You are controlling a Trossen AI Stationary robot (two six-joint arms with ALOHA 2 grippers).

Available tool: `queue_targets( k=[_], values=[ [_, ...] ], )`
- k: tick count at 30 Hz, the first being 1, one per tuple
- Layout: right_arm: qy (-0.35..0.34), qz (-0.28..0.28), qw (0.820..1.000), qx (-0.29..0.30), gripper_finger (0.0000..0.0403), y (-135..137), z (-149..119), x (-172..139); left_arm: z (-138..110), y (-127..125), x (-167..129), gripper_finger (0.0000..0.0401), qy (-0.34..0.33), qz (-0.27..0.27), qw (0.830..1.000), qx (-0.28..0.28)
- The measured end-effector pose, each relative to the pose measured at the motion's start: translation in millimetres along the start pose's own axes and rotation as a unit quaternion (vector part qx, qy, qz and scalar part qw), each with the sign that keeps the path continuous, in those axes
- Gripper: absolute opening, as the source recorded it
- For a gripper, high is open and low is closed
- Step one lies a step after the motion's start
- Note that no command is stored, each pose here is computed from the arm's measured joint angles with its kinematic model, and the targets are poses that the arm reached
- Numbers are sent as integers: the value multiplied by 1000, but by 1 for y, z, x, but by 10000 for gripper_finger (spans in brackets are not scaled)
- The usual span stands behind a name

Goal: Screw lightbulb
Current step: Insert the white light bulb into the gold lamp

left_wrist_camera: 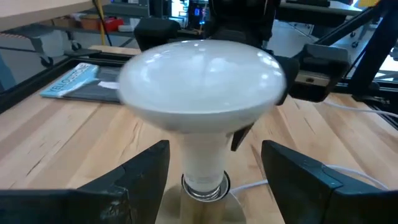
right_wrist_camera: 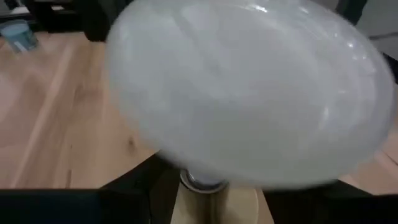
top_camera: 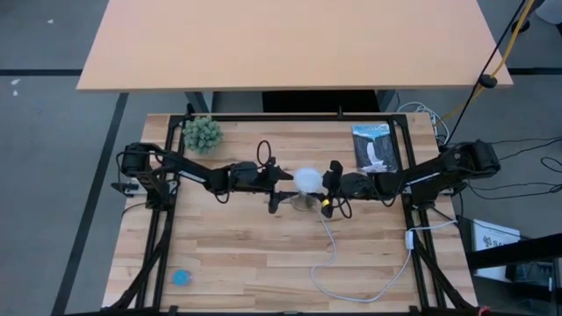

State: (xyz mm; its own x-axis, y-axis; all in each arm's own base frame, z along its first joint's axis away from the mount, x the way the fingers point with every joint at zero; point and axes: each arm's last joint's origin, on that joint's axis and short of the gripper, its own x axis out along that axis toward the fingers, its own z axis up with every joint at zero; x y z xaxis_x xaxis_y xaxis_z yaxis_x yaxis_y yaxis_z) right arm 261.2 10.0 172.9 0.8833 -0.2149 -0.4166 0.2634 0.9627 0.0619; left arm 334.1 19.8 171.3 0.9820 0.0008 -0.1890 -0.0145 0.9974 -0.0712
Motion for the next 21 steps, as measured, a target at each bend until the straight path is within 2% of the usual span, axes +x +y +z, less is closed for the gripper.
queue_targets(
  k=[13, 21],
  values=[
    [11, -2, 1000, -10, 196, 0, -2, 0, -1, 0, 0, 259, 4, 0, 1000, 0],
    [11, 21, 999, -39, 196, 2, -2, 0, -3, 0, 0, 259, 16, 1, 1000, 8]
  ],
)
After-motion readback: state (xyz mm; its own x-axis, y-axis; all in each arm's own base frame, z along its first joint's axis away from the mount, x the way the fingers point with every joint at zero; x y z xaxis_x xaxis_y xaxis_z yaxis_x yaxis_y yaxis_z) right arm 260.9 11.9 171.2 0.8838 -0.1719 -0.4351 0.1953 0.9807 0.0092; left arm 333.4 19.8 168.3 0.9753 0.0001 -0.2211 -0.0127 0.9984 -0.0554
